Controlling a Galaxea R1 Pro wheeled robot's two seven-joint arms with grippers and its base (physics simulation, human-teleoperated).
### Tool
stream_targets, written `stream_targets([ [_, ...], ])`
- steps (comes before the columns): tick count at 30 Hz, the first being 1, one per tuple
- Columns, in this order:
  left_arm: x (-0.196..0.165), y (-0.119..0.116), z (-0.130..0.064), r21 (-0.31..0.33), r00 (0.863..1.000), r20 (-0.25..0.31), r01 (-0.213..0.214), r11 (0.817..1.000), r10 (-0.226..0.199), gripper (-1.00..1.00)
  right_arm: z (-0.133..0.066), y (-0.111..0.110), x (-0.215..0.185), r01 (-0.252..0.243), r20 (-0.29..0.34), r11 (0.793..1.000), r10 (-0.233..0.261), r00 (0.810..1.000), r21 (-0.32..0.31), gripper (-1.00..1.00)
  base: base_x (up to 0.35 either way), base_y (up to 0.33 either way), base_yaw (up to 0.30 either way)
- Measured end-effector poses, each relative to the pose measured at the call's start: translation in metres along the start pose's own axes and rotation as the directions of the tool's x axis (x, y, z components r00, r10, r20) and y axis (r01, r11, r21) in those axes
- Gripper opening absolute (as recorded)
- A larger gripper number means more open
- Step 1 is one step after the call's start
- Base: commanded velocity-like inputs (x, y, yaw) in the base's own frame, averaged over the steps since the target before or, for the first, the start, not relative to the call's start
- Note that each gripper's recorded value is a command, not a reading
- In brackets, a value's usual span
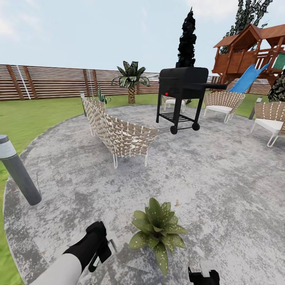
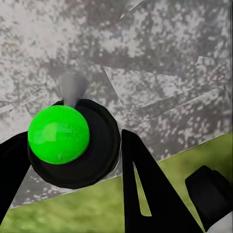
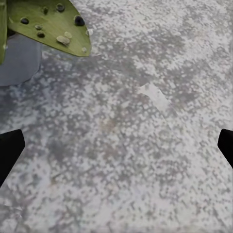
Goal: Pick up the pesticide atomizer in the garden and spray insectifuge to fully cover both potted plants in the garden.
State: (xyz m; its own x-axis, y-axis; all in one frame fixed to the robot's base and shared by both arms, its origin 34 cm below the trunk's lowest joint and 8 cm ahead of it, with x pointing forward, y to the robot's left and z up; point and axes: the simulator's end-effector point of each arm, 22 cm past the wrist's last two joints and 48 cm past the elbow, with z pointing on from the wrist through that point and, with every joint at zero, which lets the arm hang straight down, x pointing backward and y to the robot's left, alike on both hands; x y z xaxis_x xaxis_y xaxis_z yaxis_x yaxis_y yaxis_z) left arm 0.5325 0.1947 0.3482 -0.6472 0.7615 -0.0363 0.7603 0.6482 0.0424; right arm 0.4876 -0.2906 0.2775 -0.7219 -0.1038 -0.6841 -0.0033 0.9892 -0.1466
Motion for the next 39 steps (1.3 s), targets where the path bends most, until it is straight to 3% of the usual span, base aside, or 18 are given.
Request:
stream_targets([
  [7,-0.016,0.009,-0.010,-0.017,1.000,0.028,-0.006,1.000,0.006,-1.00,0.000,0.000,0.000,0.000,0.000,1.000,0.000,1.000,0.000,1.00,0.000,0.000,0.000],
  [15,0.016,0.017,0.000,-0.020,1.000,-0.020,0.008,1.000,-0.008,-1.00,0.000,0.000,0.000,0.000,0.000,1.000,0.000,1.000,0.000,1.00,0.000,0.000,0.000],
  [27,-0.011,-0.014,0.001,0.025,1.000,0.016,-0.010,1.000,0.009,-1.00,0.000,0.000,0.000,0.000,0.000,1.000,0.000,1.000,0.000,1.00,0.000,0.007,-0.006],
  [39,-0.014,-0.007,-0.001,-0.010,1.000,0.019,-0.012,1.000,0.012,-1.00,0.000,0.000,0.000,0.000,0.000,1.000,0.000,1.000,0.000,1.00,-0.034,0.220,-0.257],
])
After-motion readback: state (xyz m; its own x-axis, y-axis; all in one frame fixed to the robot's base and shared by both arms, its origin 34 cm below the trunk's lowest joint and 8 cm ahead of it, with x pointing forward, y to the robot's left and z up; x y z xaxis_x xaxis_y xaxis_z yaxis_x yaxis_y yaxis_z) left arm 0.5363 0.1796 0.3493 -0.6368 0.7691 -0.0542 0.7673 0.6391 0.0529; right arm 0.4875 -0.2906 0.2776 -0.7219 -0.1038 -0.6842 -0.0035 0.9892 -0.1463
